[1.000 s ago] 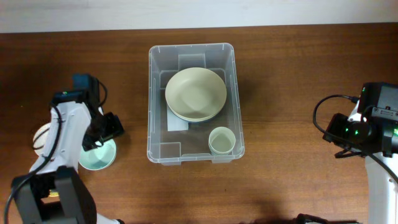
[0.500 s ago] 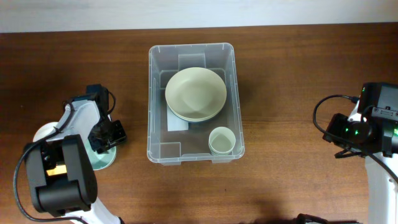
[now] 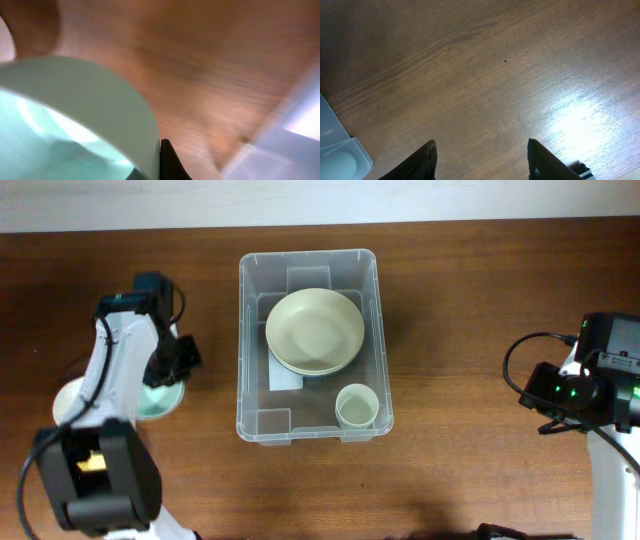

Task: Pack container
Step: 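Carry the mint-green bowl into the container's front left and release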

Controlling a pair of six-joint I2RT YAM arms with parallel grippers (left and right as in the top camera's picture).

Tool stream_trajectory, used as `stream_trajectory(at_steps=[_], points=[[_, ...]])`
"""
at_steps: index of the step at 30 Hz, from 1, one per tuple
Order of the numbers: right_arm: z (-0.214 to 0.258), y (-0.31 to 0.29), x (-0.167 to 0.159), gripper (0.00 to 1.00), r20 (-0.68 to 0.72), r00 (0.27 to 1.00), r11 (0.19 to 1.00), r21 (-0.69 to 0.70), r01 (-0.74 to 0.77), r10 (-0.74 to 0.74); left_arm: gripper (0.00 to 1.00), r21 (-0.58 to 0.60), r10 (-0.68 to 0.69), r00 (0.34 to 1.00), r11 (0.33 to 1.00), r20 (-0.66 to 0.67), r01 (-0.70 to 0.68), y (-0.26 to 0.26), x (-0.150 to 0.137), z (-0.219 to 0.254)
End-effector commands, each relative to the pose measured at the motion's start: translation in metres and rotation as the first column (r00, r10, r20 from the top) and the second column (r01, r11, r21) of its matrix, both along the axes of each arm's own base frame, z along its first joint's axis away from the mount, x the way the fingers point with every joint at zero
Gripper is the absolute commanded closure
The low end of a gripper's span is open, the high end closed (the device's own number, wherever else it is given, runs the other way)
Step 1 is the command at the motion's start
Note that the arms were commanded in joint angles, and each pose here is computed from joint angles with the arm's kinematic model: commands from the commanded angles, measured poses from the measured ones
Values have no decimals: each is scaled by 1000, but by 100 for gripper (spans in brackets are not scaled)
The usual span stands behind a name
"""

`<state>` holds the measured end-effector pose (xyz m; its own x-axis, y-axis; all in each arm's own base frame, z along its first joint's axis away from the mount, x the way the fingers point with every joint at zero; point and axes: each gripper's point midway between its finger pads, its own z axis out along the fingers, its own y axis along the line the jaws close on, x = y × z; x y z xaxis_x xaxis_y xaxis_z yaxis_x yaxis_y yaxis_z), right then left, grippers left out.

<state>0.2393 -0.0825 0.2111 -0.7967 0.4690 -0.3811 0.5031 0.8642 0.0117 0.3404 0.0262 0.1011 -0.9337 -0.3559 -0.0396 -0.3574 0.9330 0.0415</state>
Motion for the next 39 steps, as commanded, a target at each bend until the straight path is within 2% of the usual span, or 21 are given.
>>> stream_trajectory(at_steps=[1, 4, 7, 9, 14, 17, 20, 27, 29, 31, 36, 39], points=[[1, -1, -1, 46, 5, 1000, 1000, 5, 7, -7, 99, 3, -137, 958, 990, 253, 140, -50, 19, 89], [1, -1, -1, 46, 5, 1000, 1000, 5, 7, -7, 99, 8, -240, 907, 967, 345, 253, -92, 18, 120], [1, -1, -1, 46, 5, 1000, 1000, 5, 7, -7, 99, 11, -365, 849, 920, 381, 391, -144, 6, 133], [1, -1, -1, 46, 6, 1000, 1000, 5, 7, -7, 99, 10, -478, 798, 860, 366, 511, -190, -12, 128], [1, -1, -1, 46, 6, 1000, 1000, 6, 7, -7, 99, 4, -602, 752, 781, 271, 624, -235, -34, 97], [1, -1, -1, 46, 6, 1000, 1000, 6, 7, -7, 99, -1, -633, 752, 765, 184, 644, -242, -42, 74], [1, -1, -1, 46, 5, 1000, 1000, 6, 7, -7, 99, -9, -629, 772, 775, 89, 632, -240, -46, 51], [0, -1, -1, 46, 5, 1000, 1000, 6, 7, -7, 99, -14, -629, 774, 776, -72, 630, -234, -54, 11], [0, -1, -1, 46, 5, 1000, 1000, 6, 7, -7, 90, -16, -627, 770, 777, -117, 630, -232, -57, -3], [0, -1, -1, 46, 4, 1000, 1000, 6, 7, -7, 75, -17, -625, 767, 777, -144, 629, -231, -58, -12], [0, 0, -2, 46, 1, 1000, 1000, 6, 7, -7, 71, 0, -622, 770, 778, -141, 629, -226, -53, -9], [0, 0, -2, 46, 1, 1000, 1000, 6, 7, -7, 70, 35, -597, 796, 798, -103, 602, -213, -40, 13]])
